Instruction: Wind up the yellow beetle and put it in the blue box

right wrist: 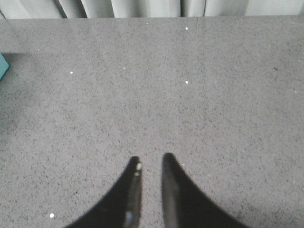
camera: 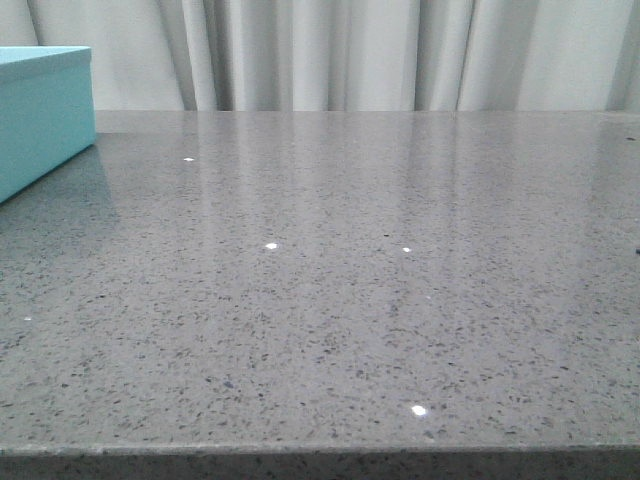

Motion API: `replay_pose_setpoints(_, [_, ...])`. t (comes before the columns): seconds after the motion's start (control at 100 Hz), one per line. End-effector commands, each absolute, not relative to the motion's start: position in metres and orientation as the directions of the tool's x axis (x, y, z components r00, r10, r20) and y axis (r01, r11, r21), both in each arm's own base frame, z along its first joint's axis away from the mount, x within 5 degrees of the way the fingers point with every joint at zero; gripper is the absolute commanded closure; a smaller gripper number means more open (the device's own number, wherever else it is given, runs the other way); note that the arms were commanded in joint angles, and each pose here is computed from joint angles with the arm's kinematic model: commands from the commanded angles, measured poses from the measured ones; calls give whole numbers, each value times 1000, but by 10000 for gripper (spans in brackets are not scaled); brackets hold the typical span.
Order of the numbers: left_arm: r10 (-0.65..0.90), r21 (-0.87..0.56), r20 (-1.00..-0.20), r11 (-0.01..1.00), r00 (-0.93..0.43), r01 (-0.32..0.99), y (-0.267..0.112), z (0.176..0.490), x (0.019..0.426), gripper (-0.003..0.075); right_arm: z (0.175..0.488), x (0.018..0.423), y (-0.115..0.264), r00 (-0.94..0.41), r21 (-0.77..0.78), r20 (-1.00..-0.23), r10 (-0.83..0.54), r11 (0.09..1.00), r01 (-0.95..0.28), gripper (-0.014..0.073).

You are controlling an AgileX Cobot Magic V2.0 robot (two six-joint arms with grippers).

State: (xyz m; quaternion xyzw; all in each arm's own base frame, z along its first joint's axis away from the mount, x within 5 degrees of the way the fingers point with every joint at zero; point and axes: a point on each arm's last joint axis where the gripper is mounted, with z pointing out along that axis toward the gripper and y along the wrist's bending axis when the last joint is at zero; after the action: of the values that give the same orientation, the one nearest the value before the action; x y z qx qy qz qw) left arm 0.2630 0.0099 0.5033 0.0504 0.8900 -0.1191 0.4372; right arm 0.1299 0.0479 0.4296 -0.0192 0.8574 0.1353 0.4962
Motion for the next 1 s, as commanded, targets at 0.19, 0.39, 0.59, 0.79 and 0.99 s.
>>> replay_pose_setpoints(0.19, [-46,-192,-863,951,-503,243,-6,497,204,739,427,105,36,-372,211,-920,121,954,-212,713])
replay_pose_setpoints(0.39, [-92,-200,-887,960,-453,196,-9,461,164,739,418,93,30,-299,208,-945,133,949,-236,713])
replay_pose_setpoints(0.59, [-96,-178,-924,965,-369,193,-15,428,128,739,403,87,29,-247,210,-958,144,941,-266,713])
replay_pose_setpoints(0.79, [-84,-160,-946,961,-314,226,-23,389,103,739,382,90,32,-222,204,-965,141,935,-291,713])
replay_pose_setpoints(0.99, [-81,-126,-971,972,-223,197,-20,354,86,739,359,97,38,-193,196,-971,138,926,-324,713])
